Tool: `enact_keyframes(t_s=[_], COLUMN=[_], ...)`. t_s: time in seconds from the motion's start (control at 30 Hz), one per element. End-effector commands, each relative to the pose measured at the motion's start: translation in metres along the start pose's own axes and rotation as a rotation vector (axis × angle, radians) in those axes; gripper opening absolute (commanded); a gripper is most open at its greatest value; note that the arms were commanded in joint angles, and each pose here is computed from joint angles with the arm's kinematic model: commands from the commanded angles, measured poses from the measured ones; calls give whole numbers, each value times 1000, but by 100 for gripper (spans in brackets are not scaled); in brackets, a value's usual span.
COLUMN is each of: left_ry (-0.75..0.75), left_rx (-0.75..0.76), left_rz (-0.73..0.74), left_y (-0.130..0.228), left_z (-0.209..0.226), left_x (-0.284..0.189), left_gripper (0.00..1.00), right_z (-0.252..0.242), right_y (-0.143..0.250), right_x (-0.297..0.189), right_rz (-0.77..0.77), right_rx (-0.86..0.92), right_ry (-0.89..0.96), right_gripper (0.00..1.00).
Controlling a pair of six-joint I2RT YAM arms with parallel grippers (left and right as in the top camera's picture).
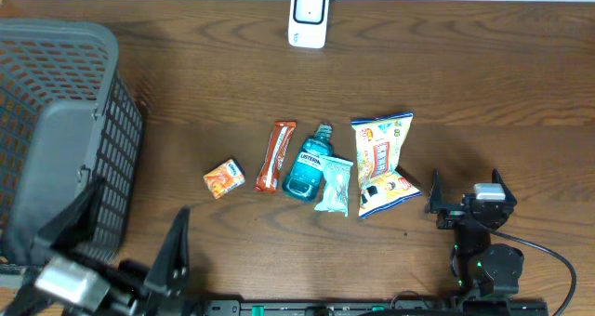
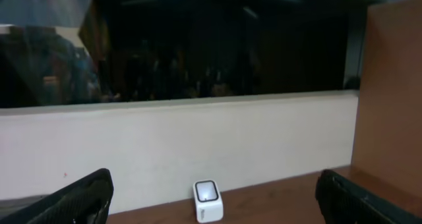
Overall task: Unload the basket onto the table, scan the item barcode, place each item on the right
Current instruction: 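Release the green packet and retract the left arm to rest, then reach the right gripper toward the yellow pack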
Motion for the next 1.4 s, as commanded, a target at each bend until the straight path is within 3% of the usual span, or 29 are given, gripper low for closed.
enact_keyframes(t_s=[0.0,0.3,0.47,0.57,0.73,0.83,1.23,1.37], left_ry=[37,20,-1,-4,-4,-4,-1,-2], left_rx=[-37,-21,5,15,17,17,-3,-7], left_rz=[-38,-95,-188,-243,-259,-262,-264,-244], left_y=[-4,-13,-33,-45,-48,-49,-49,-43], left_z=[-9,-10,-7,-7,-7,-7,-8,-9], left_x=[-17,-31,-34,-37,-38,-38,-39,-45], left_gripper=[98,98,98,98,98,98,98,98], right_z=[1,2,16,17,19,26,52,73], right_y=[0,0,0,0,1,0,-2,-3], right_x=[0,0,-1,-1,-1,-2,-10,-20], right_rz=[0,0,1,9,40,59,107,171], right_rx=[-12,-12,-1,143,529,623,619,665], right_ry=[-4,-11,-113,-120,-130,-180,-364,-518], right_gripper=[99,99,99,99,99,99,99,99])
Point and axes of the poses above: each gripper's point midway between its finger pads, its own x axis out along the fingers, its own z axis along the line the jaws close on, y = z × x, the point moved 3 cm from there along -x, back along the fingers, and after that the axes turned 5 degrees about x, right-handed, at the moved point
